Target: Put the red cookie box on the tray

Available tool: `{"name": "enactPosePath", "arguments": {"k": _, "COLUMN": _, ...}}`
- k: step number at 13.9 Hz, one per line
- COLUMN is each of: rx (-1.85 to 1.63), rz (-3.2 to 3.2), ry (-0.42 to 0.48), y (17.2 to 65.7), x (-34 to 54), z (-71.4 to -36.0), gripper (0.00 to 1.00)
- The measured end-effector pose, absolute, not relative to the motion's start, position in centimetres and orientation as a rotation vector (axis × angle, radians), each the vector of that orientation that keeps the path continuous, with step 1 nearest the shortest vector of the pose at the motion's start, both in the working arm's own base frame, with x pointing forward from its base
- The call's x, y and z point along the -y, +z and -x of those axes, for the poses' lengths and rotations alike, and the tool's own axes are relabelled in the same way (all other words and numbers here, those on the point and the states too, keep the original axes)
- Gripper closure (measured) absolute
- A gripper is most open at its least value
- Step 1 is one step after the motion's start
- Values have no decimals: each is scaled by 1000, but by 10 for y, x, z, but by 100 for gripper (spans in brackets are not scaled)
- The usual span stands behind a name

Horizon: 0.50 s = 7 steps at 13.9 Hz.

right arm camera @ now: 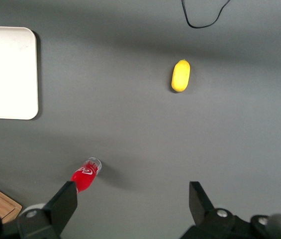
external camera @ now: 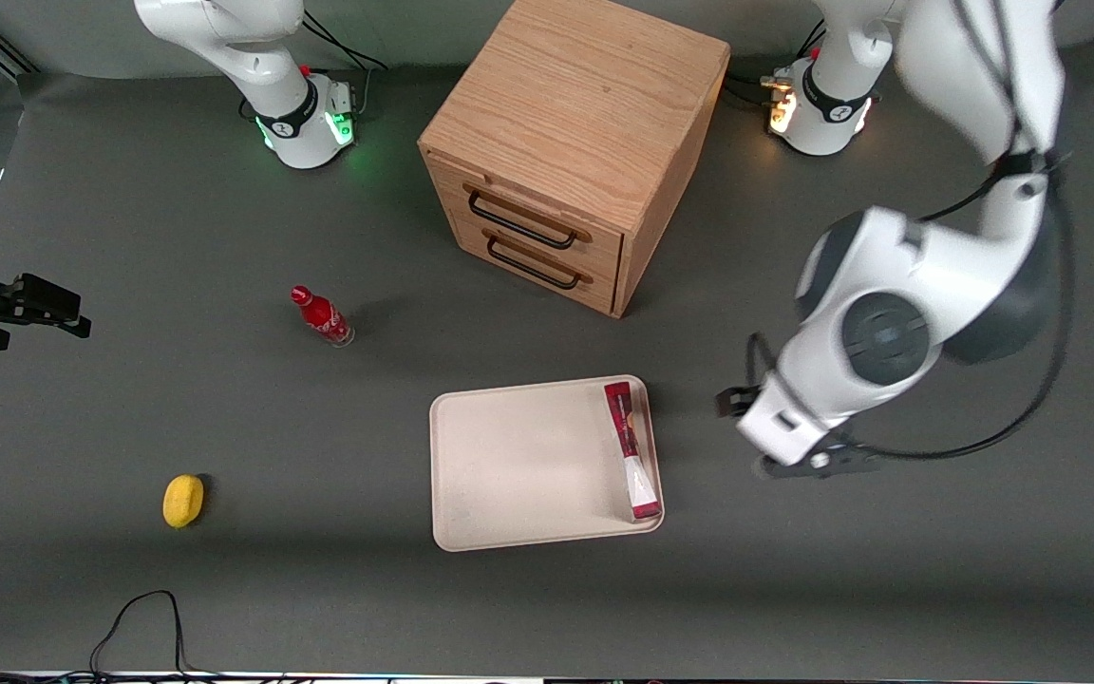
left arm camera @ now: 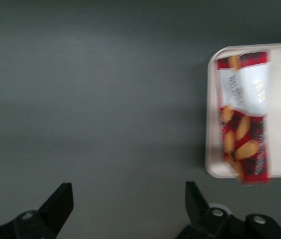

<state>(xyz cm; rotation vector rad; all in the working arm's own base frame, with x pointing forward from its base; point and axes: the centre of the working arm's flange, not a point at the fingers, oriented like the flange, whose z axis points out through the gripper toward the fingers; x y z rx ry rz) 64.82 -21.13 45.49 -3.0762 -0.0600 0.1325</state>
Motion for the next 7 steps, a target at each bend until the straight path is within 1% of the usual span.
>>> {"name": "enactPosePath", "arguments": {"k": 4, "rx": 7, "rz": 3050, "ry": 144, "y": 501, "x": 96, "z": -596, "gripper": 0}}
{"name": "enactPosePath", "arguments": {"k": 7, "rx": 60, "rz": 3037, "ry": 120, "y": 531, "x": 47, "z": -560, "gripper": 0}}
